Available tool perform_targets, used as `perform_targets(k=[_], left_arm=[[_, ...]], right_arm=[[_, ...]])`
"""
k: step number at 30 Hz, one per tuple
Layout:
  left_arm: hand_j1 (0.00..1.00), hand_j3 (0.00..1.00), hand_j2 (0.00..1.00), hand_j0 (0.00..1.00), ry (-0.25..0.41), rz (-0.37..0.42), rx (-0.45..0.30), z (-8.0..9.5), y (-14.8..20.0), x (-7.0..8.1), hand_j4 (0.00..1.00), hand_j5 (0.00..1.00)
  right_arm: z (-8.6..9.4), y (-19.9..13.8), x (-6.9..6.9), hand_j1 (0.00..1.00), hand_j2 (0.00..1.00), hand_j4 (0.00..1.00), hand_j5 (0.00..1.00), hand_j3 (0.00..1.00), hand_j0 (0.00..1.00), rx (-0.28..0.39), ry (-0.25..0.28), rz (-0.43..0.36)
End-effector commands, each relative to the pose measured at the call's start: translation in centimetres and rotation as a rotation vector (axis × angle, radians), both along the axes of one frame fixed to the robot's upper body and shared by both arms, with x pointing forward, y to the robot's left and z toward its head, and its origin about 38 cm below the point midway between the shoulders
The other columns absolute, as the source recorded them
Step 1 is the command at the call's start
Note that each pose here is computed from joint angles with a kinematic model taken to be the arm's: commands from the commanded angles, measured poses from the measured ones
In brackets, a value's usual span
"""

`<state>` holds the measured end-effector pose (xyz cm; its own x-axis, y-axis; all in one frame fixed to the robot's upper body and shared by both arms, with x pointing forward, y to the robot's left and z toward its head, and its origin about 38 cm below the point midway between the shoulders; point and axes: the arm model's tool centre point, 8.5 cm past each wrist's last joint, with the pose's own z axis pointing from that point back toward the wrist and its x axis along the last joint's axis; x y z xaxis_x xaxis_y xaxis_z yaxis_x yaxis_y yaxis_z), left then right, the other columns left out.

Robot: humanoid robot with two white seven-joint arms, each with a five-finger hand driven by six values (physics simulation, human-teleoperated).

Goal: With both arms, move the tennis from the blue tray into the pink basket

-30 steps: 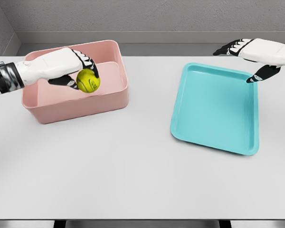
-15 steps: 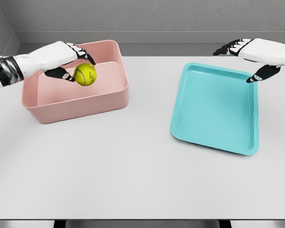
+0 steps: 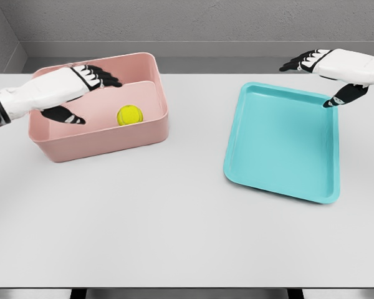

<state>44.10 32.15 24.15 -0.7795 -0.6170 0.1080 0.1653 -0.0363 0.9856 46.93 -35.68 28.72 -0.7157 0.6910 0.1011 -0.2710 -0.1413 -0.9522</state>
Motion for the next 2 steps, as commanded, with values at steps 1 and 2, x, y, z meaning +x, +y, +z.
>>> perform_targets(k=[1, 2], left_arm=[[1.0, 1.0, 1.0, 1.0, -0.085, -0.001, -0.012, 4.28, 1.26, -1.16, 1.0, 1.0], [1.0, 1.0, 1.0, 1.0, -0.079, 0.007, -0.001, 4.09, 1.71, -1.37, 1.0, 1.0]], right_arm=[[0.09, -0.03, 0.0, 1.0, 1.0, 1.0, 1.0, 1.0, 1.0, 0.006, 0.0, -0.002], [0.11, -0.09, -0.02, 1.0, 1.0, 1.0, 1.0, 1.0, 1.0, 0.005, 0.0, -0.004]])
